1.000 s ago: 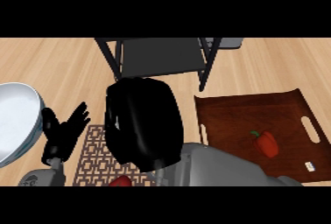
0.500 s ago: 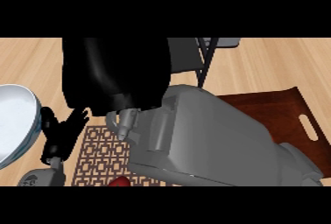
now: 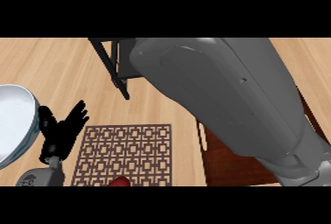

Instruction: Pick the can from the tray and place it in the tiered shelf

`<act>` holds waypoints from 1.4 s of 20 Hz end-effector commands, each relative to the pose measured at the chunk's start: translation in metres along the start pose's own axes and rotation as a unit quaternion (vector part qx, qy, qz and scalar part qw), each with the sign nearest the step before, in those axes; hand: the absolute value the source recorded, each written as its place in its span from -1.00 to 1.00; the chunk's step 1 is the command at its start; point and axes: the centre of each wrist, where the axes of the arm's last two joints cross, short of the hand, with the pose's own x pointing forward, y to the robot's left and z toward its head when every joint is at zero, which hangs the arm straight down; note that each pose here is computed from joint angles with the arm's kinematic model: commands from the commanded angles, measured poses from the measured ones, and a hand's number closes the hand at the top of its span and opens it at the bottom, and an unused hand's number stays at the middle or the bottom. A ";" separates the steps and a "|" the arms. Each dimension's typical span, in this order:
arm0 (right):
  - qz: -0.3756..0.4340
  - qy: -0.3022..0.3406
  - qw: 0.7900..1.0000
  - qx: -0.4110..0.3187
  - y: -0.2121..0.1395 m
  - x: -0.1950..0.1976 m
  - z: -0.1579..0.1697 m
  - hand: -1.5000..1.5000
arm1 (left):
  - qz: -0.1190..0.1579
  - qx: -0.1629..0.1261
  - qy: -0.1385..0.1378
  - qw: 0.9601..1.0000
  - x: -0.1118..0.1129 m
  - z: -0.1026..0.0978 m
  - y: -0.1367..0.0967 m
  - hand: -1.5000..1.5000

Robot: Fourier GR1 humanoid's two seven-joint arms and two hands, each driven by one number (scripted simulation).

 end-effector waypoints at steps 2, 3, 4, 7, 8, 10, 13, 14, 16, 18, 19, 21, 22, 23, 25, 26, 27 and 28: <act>0.006 0.023 0.999 0.023 -0.003 -0.001 -0.024 1.00 | -0.007 0.000 0.010 1.000 0.005 0.004 -0.001 0.00; 0.009 0.019 0.999 0.029 -0.004 -0.021 -0.039 1.00 | 0.004 -0.011 0.001 1.000 -0.003 0.010 -0.007 0.00; 0.031 0.022 0.998 0.042 0.006 -0.029 -0.044 1.00 | 0.001 0.005 0.002 1.000 0.001 0.000 -0.001 0.00; 0.049 0.007 0.998 0.050 0.005 -0.023 -0.055 1.00 | -0.002 -0.003 0.002 1.000 -0.007 0.005 -0.008 0.00; 0.051 0.011 0.997 0.049 0.021 -0.018 -0.049 1.00 | -0.001 -0.001 0.004 1.000 -0.007 0.004 0.009 0.00; 0.054 0.005 0.998 0.039 0.016 -0.034 -0.063 1.00 | -0.003 0.001 0.004 1.000 -0.003 0.006 -0.003 0.00; 0.072 0.004 0.996 0.043 0.040 -0.041 -0.067 1.00 | -0.003 -0.018 0.006 1.000 0.004 0.006 -0.018 0.00; 0.061 0.012 0.998 0.033 0.035 -0.052 -0.074 1.00 | -0.006 -0.007 0.004 1.000 -0.005 0.012 -0.019 0.00; 0.062 0.015 0.997 0.044 0.030 -0.053 -0.081 1.00 | -0.007 -0.004 0.005 1.000 -0.015 0.004 -0.003 0.00; 0.053 0.011 0.998 0.028 0.040 -0.063 -0.084 1.00 | -0.008 -0.007 -0.008 1.000 -0.003 0.002 -0.008 0.00; 0.062 0.008 0.998 0.029 0.044 -0.068 -0.084 1.00 | -0.003 -0.009 -0.006 1.000 -0.005 -0.002 0.003 0.00; 0.066 0.012 0.997 0.026 0.030 -0.062 -0.090 1.00 | 0.000 -0.009 -0.004 1.000 0.006 0.010 0.003 0.00; 0.062 0.009 0.998 0.025 0.049 -0.066 -0.087 1.00 | -0.006 -0.011 0.000 1.000 0.004 0.002 -0.008 0.00; 0.062 0.010 0.998 0.016 0.033 -0.082 -0.097 1.00 | -0.009 -0.016 -0.006 1.000 -0.009 0.009 -0.009 0.00; 0.052 -0.004 0.999 0.015 0.047 -0.081 -0.094 1.00 | -0.014 -0.010 -0.001 1.000 0.012 0.000 -0.010 0.00; 0.061 -0.008 0.998 0.019 0.049 -0.092 -0.096 1.00 | -0.018 -0.008 -0.007 1.000 -0.005 0.002 0.012 0.00; 0.050 -0.015 0.998 0.019 0.043 -0.088 -0.097 1.00 | 0.001 -0.004 -0.001 1.000 0.014 -0.006 0.005 0.00; 0.042 -0.017 0.999 0.019 0.036 -0.078 -0.098 1.00 | -0.004 -0.018 0.009 1.000 -0.002 0.003 -0.013 0.00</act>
